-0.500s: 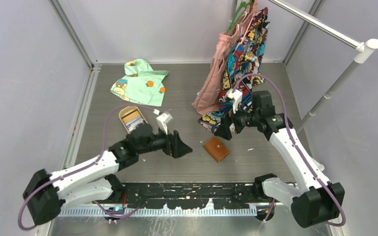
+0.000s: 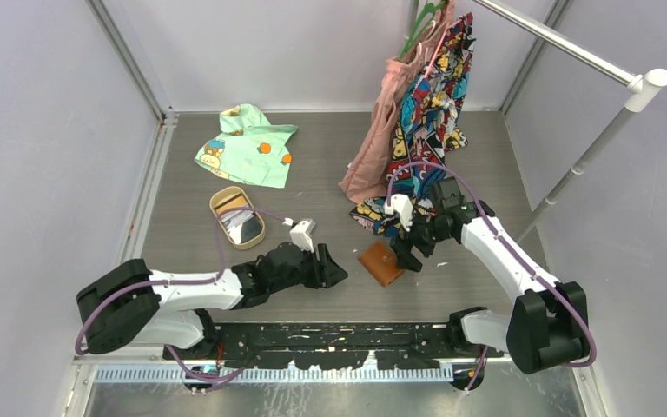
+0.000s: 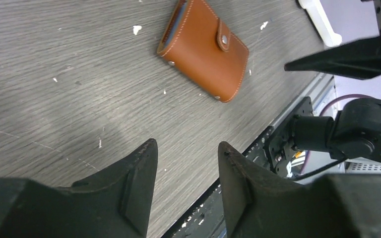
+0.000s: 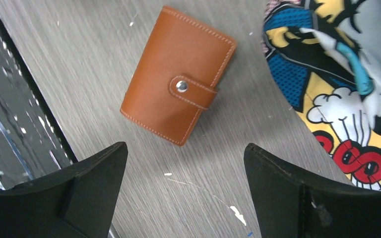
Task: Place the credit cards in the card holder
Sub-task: Open the card holder at the center of the board.
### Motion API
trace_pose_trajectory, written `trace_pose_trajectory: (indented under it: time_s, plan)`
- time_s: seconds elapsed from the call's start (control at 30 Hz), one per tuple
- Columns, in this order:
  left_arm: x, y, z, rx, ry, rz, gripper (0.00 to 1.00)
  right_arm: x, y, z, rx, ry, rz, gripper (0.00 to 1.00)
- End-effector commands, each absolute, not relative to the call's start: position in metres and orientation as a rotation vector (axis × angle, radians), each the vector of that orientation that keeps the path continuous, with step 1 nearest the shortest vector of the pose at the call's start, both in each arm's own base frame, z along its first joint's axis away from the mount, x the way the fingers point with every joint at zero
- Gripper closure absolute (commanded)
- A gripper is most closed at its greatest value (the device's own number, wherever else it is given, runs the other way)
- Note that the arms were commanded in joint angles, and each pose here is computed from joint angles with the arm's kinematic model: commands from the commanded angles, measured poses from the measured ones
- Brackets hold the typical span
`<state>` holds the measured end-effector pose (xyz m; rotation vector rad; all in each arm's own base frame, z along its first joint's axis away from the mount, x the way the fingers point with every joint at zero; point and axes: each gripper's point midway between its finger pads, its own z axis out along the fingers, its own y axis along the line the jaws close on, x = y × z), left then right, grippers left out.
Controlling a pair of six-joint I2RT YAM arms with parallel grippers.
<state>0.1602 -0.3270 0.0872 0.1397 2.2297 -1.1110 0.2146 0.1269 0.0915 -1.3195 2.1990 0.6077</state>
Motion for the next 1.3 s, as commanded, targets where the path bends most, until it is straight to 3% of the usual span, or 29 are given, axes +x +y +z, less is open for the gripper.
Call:
trace_pose_trajectory:
  time_s: [0.0, 0.37, 0.6, 0.73, 0.8, 0.97, 1.03, 1.1, 1.27]
  plan:
    - [0.17, -0.329, 0.089, 0.034, 2.192, -1.116, 0.55, 0.203, 0.124, 0.087, -1.555, 2.042, 0.593, 0.08]
    - [0.169, -0.317, 0.057, 0.053, 2.3, -0.972, 0.74, 0.209, 0.11, 0.055, -1.755, 2.04, 0.461, 0.29]
    - [0.169, -0.344, 0.043, 0.126, 2.327, -1.023, 0.74, 0.219, 0.131, 0.034, -1.903, 2.024, 0.33, 0.43]
    - [0.175, -0.343, 0.04, 0.143, 2.312, -0.99, 0.73, 0.203, 0.168, 0.04, -1.943, 1.983, 0.495, 0.58]
    - [0.179, -0.34, 0.041, 0.151, 2.289, -0.973, 0.71, 0.188, 0.192, 0.051, -1.926, 1.962, 0.637, 0.61]
    - [0.18, -0.338, 0.055, 0.211, 2.22, -1.005, 0.67, 0.19, 0.206, 0.076, -1.838, 1.947, 0.688, 0.58]
    - [0.178, -0.338, 0.059, 0.234, 2.205, -1.017, 0.64, 0.195, 0.205, 0.083, -1.797, 1.913, 0.676, 0.53]
    - [0.178, -0.336, 0.061, 0.232, 2.203, -1.027, 0.62, 0.193, 0.209, 0.087, -1.801, 1.841, 0.694, 0.38]
    - [0.179, -0.336, 0.065, 0.154, 2.201, -1.085, 0.6, 0.196, 0.235, 0.086, -1.847, 1.672, 0.725, 0.33]
